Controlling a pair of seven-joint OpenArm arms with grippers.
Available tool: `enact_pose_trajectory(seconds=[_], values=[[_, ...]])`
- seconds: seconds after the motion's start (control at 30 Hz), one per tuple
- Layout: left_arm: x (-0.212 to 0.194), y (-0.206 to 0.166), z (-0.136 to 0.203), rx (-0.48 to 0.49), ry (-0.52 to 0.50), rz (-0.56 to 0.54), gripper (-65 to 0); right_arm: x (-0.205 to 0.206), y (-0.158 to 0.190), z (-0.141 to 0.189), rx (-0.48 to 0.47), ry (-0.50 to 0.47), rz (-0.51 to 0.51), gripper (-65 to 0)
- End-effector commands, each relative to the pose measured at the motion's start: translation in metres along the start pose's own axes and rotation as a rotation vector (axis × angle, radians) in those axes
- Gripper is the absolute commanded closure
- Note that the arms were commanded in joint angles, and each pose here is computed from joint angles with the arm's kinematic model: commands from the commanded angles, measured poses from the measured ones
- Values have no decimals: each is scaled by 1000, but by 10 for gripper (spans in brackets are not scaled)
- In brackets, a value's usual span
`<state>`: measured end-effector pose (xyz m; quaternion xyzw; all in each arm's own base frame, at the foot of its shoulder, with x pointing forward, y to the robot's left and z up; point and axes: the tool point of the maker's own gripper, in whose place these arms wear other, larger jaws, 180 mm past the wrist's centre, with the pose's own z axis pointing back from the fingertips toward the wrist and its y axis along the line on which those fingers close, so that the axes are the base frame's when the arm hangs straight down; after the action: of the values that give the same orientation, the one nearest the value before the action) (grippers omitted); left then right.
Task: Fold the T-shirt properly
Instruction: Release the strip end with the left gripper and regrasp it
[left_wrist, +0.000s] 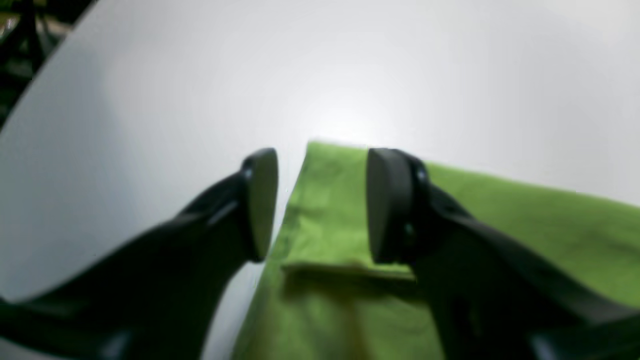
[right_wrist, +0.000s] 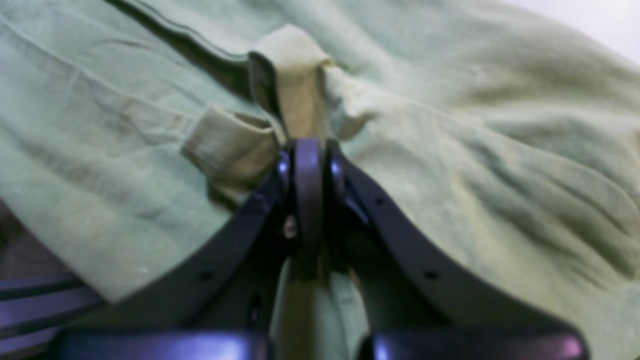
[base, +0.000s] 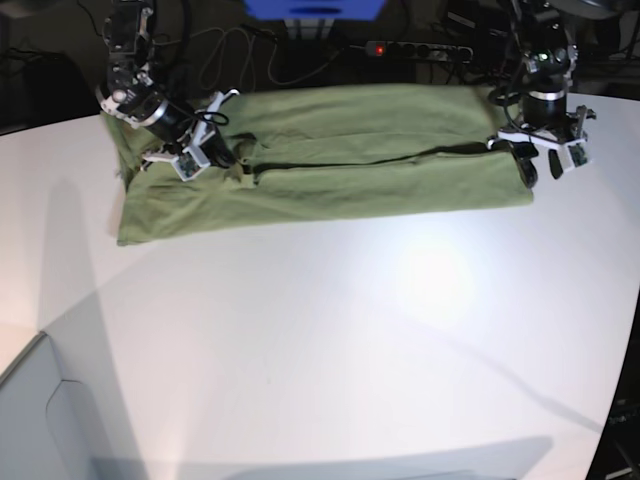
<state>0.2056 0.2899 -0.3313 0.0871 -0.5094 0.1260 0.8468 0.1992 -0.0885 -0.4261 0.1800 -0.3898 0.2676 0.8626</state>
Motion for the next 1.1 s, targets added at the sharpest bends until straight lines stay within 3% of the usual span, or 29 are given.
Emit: enact_pose_trajectory(seconds=[0.0,0.27,0.53,1.07], values=[[17,-2,-2,-1,-58,8,-305,-6,2,2,12,32,22,-1],[16,-7,-12,-2,-51,36,-315,-4,1,2,11,30,24,-1],[-44,11,-21,37,103,64,-313,-5,1,2,11,31,24,-1],[-68,25,-15,61,167,53,-312,-6,2,2,12,34,22,-1]])
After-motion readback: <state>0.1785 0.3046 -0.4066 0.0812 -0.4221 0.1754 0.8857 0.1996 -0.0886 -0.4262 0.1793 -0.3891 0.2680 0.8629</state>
